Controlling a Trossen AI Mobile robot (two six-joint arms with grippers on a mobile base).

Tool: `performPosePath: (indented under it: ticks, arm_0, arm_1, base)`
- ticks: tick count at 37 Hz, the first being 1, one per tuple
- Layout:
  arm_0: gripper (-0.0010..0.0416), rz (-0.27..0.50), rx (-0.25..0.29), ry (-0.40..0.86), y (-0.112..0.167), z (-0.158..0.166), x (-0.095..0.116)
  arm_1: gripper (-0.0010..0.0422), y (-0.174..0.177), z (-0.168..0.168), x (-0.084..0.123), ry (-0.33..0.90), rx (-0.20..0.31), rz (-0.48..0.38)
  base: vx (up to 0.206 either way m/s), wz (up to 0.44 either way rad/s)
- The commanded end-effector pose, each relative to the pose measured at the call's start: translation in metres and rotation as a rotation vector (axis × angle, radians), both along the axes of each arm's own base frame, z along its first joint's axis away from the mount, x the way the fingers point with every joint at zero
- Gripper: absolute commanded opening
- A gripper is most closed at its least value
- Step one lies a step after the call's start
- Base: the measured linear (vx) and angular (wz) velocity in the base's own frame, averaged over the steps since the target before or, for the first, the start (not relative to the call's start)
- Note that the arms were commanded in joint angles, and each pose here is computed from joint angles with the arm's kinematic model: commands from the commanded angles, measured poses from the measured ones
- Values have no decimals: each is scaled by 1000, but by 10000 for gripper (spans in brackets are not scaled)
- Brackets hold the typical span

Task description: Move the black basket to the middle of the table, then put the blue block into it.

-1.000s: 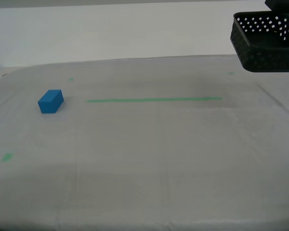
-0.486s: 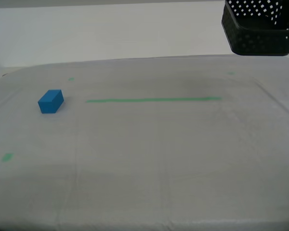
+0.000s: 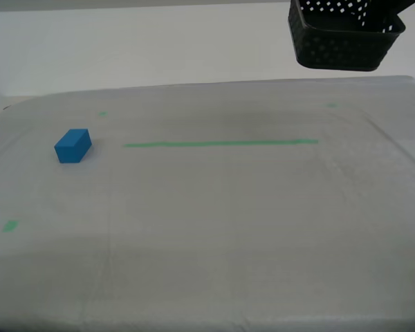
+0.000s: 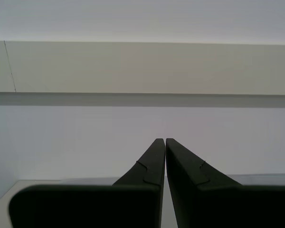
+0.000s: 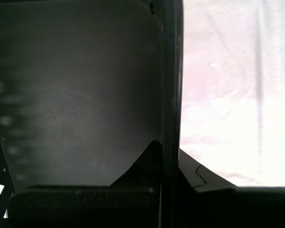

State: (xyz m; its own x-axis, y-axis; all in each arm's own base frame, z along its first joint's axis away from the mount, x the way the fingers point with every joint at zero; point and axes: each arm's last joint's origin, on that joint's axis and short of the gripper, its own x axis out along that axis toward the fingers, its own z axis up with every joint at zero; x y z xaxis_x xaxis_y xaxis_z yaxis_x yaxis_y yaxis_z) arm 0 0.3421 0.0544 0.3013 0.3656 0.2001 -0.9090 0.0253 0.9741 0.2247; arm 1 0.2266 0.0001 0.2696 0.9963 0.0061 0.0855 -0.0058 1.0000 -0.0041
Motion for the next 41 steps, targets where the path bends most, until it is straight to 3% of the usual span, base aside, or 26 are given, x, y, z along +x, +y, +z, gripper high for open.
performPosePath:
  ticks: [1, 26, 32, 41]
  arm_0:
    - [-1, 1, 17, 6, 8, 0, -1]
    - [-1, 14, 12, 55, 14, 33, -13]
    - [-1, 50, 10, 91, 27, 17, 5]
    - [-1, 145, -2, 78, 69, 6, 36]
  arm_1:
    - [0, 0, 1, 0, -5, 1, 0]
    - [0, 0, 1, 0, -5, 1, 0]
    - [0, 0, 1, 0, -5, 1, 1]
    - [0, 0, 1, 0, -5, 1, 1]
  base:
    - [0, 0]
    - [0, 0]
    - [0, 0]
    - [0, 0]
